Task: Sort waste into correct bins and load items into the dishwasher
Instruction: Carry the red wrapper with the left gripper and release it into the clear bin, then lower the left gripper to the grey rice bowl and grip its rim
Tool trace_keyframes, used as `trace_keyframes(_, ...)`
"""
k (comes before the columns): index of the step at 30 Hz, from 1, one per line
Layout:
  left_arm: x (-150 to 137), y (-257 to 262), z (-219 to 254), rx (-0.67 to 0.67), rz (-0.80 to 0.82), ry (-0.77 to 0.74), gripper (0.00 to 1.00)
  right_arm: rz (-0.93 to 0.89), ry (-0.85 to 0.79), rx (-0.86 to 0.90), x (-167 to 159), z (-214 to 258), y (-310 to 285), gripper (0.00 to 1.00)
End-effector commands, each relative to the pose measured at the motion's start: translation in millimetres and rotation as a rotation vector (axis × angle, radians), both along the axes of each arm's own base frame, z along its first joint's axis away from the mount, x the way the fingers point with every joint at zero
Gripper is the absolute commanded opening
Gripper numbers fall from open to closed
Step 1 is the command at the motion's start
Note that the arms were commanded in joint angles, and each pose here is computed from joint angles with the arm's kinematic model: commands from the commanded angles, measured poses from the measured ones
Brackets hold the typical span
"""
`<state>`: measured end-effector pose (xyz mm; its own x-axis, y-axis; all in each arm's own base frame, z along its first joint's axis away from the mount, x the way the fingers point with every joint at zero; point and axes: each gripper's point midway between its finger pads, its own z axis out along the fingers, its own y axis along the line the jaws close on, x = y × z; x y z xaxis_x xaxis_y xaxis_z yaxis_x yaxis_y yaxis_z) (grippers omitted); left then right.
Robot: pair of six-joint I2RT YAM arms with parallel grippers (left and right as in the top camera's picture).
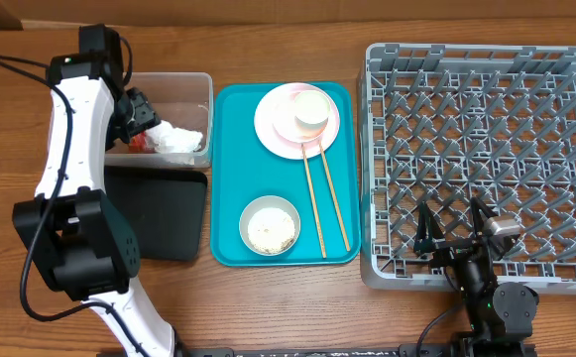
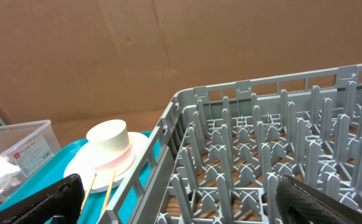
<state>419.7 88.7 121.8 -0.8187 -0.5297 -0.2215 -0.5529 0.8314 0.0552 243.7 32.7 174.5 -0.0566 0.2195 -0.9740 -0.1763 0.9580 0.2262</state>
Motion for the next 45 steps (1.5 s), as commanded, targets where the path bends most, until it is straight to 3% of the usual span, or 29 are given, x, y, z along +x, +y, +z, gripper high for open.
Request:
trace_keyframes(1, 3.5, -7.5, 14.1, -0.017, -0.047, -0.031, 0.75, -0.004, -0.008, -0.005, 0.1, -1.1, -0.9, 1.00)
trace_keyframes(7, -4.8, -53.3, 77.2, -0.129, -0.132, -0.165, 0.73, -0.004, -0.008, -0.005, 0.1, -1.1, -0.9, 1.00)
trace_keyframes(12, -39.6, -123.8, 129.7, -0.266, -0.291, -0.241, 0.73, -0.004, -0.008, -0.005, 0.1, -1.1, -0.9, 1.00)
trace_keyframes(18, -84.1, -192.7, 155.7, -0.289, -0.492, -0.238, 0.74, -0.004, -0.008, -0.005, 0.1, -1.1, -0.9, 1.00)
trace_keyframes(23, -110.9, -241.6, 150.5, -0.304, -0.604, -0.184, 0.74, -0.004, -0.008, -0.005, 0.1, -1.1, -0.9, 1.00)
trace_keyframes(34, -147.6, -293.3, 114.2, -0.150, -0.635, -0.133, 0.77, -0.004, -0.008, -0.005, 0.1, -1.1, -0.9, 1.00)
trace_keyframes(45, -157.4, -309.7, 56.9, -0.151, -0.633, -0.083, 0.79, -0.004, -0.008, -0.005, 0.1, -1.1, -0.9, 1.00)
